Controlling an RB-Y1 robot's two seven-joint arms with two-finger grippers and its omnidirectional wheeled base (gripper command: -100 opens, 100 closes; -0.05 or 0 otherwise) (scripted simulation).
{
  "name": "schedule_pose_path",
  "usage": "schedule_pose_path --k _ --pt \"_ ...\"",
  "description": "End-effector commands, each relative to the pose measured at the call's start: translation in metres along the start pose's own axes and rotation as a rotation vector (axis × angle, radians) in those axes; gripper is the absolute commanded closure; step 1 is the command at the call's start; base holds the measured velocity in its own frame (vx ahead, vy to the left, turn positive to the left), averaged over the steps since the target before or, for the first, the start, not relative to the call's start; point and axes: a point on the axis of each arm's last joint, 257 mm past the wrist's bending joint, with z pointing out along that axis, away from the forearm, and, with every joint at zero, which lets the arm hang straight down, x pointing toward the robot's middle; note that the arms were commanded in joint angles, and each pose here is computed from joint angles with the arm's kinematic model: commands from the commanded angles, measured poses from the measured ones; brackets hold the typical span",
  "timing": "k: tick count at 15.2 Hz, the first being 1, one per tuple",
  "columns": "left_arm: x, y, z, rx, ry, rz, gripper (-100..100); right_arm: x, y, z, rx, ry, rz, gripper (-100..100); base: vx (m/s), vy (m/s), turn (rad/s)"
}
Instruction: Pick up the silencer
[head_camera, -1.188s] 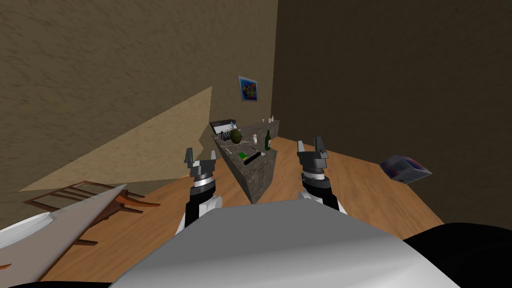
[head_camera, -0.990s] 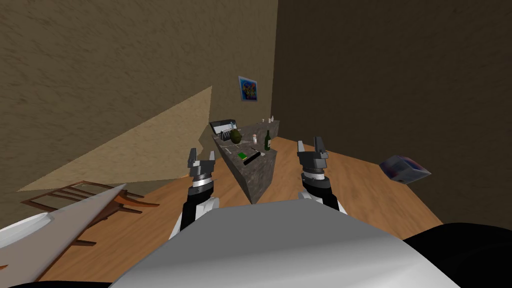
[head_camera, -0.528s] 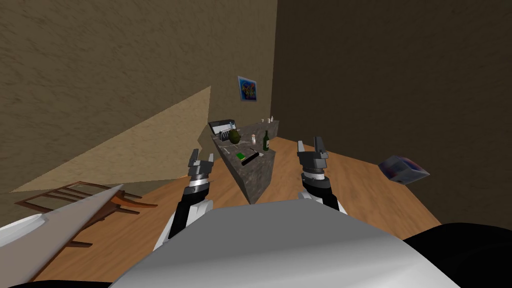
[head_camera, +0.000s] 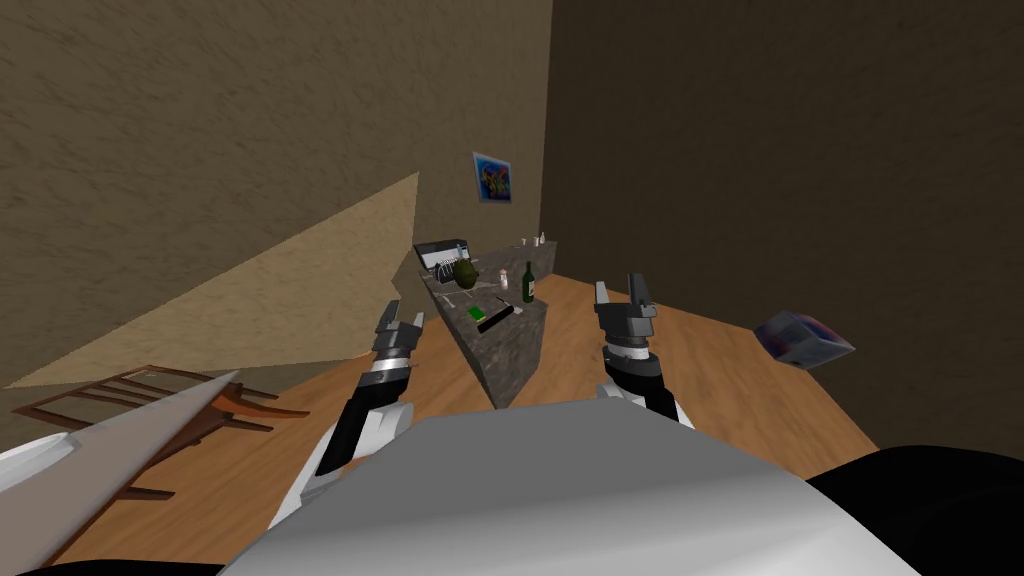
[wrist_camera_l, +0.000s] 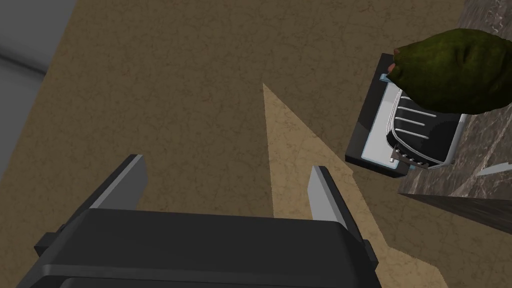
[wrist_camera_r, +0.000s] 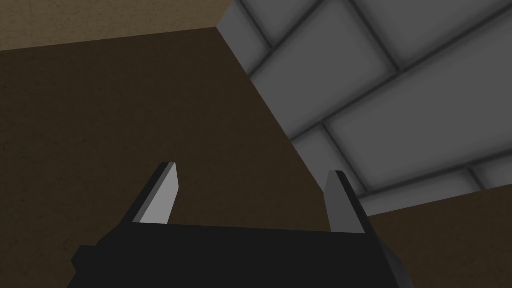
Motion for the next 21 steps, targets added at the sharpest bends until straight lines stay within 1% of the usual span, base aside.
schedule_pose_path --k 1,2,3,4,5,7,8,10,11,13,14,16,17,19,20,21 --pt "-0.004 0.005 0.0 -0.029 -0.005 0.006 -100 0.0 0.0 0.0 0.0 0.0 0.0 0 0.009 -0.046 0.0" --pt "-0.015 0.01 -0.001 -0.062 -0.012 0.024 -100 0.0 0.0 0.0 0.0 0.0 0.0 0 0.01 -0.052 -0.015" --pt "-0.016 0.015 -0.001 -0.082 -0.016 0.024 -100 0.0 0.0 0.0 0.0 0.0 0.0 0 0.011 -0.062 -0.016" --pt "-0.016 0.016 -0.001 -0.084 -0.016 0.024 -100 0.0 0.0 0.0 0.0 0.0 0.0 0 0.008 -0.047 -0.001" --pt "-0.027 0.02 -0.002 -0.114 -0.025 0.039 -100 0.0 0.0 0.0 0.0 0.0 0.0 0 0.014 -0.063 -0.024" --pt "-0.029 0.027 -0.003 -0.142 -0.031 0.039 -100 0.0 0.0 0.0 0.0 0.0 0.0 0 0.023 -0.061 -0.01" --pt "-0.041 0.03 -0.005 -0.17 -0.042 0.053 -100 0.0 0.0 0.0 0.0 0.0 0.0 0 0.024 -0.074 -0.028" --pt "-0.043 0.038 -0.006 -0.201 -0.05 0.053 -100 0.0 0.0 0.0 0.0 0.0 0.0 0 0.018 -0.073 -0.013" --pt "-0.055 0.04 -0.008 -0.229 -0.064 0.064 -100 0.0 0.0 0.0 0.0 0.0 0.0 0 0.023 -0.064 -0.025" --pt "-0.057 0.048 -0.011 -0.261 -0.071 0.064 -100 0.0 0.0 0.0 0.0 0.0 0.0 0 0.029 -0.065 -0.02" --pt "-0.07 0.051 -0.013 -0.288 -0.088 0.073 -100 0.0 0.0 0.0 0.0 0.0 0.0 0 0.043 -0.056 -0.041" --pt "-0.073 0.059 -0.016 -0.322 -0.097 0.073 -100 0.0 0.0 0.0 0.0 0.0 0.0 0 0.034 -0.065 -0.022" --pt "-0.086 0.061 -0.019 -0.348 -0.115 0.079 -100 0.0 0.0 0.0 0.0 0.0 0.0 0 0.01 -0.064 0.012" --pt "-0.089 0.069 -0.023 -0.384 -0.125 0.079 -100 0.0 0.0 0.0 0.0 0.0 0.0 0 0.01 -0.066 0.007" --pt "-0.102 0.07 -0.027 -0.409 -0.146 0.083 -100 0.0 0.0 0.0 0.0 0.0 0.0 0 0.016 -0.073 -0.014" --pt "-0.104 0.075 -0.029 -0.431 -0.152 0.083 -100 0.0 0.0 0.0 0.0 0.0 0.0 0 0.031 -0.082 -0.029"
